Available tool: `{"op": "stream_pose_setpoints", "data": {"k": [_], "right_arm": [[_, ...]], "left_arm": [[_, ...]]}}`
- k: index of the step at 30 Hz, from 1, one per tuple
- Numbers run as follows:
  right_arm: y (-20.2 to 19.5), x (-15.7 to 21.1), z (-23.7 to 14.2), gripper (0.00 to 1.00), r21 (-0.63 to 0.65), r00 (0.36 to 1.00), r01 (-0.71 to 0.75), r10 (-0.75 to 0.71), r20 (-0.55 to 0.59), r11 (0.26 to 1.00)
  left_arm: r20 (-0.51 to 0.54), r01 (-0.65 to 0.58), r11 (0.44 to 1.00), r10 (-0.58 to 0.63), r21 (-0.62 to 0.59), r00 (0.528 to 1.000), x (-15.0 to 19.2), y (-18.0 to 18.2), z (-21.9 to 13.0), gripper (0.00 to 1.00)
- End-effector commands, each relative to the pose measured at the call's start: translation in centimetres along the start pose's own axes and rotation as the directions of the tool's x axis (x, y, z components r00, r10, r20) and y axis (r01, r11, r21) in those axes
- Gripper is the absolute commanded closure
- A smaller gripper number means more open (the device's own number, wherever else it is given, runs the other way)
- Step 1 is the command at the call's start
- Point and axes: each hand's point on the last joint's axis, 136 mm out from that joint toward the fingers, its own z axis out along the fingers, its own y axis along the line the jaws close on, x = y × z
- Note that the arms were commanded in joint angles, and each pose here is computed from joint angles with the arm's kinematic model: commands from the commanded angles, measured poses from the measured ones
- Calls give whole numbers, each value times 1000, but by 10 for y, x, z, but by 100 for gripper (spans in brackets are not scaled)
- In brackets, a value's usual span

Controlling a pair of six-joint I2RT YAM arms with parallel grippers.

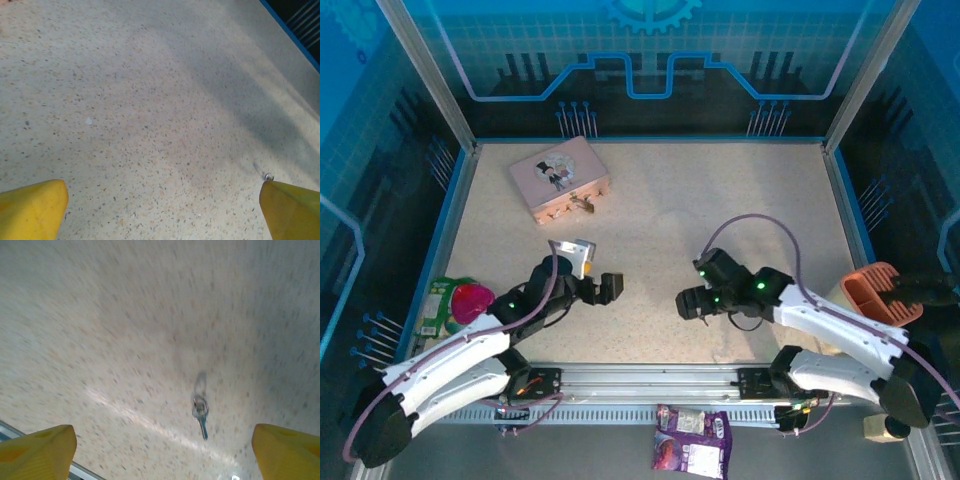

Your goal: Unlock a padlock with a key

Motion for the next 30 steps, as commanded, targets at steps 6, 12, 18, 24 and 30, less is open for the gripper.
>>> {"op": "stream_pose_setpoints", "data": {"k": [6, 12, 18, 24, 30], "right_arm": [[-19, 37, 40, 27, 169, 975, -36, 72, -212, 985], [-26, 36, 55, 47, 259, 956, 17, 60, -287, 966], [-31, 32, 66, 61, 318, 948, 25, 79, -309, 948], [-25, 29, 74, 70, 296, 945, 23, 76, -318, 955], [-27, 32, 82, 74, 312, 940, 24, 86, -331, 950]], "left_arm": [[100, -78, 996, 81, -32, 992, -1, 7, -1, 1], [145, -59, 998, 60, -10, 988, -5, 3, -6, 1], [133, -56, 998, 56, -5, 990, -4, 2, -2, 1], [116, -56, 998, 56, -2, 992, -1, 1, 3, 1], [105, -52, 998, 50, 19, 993, 0, -2, 4, 1]]}}
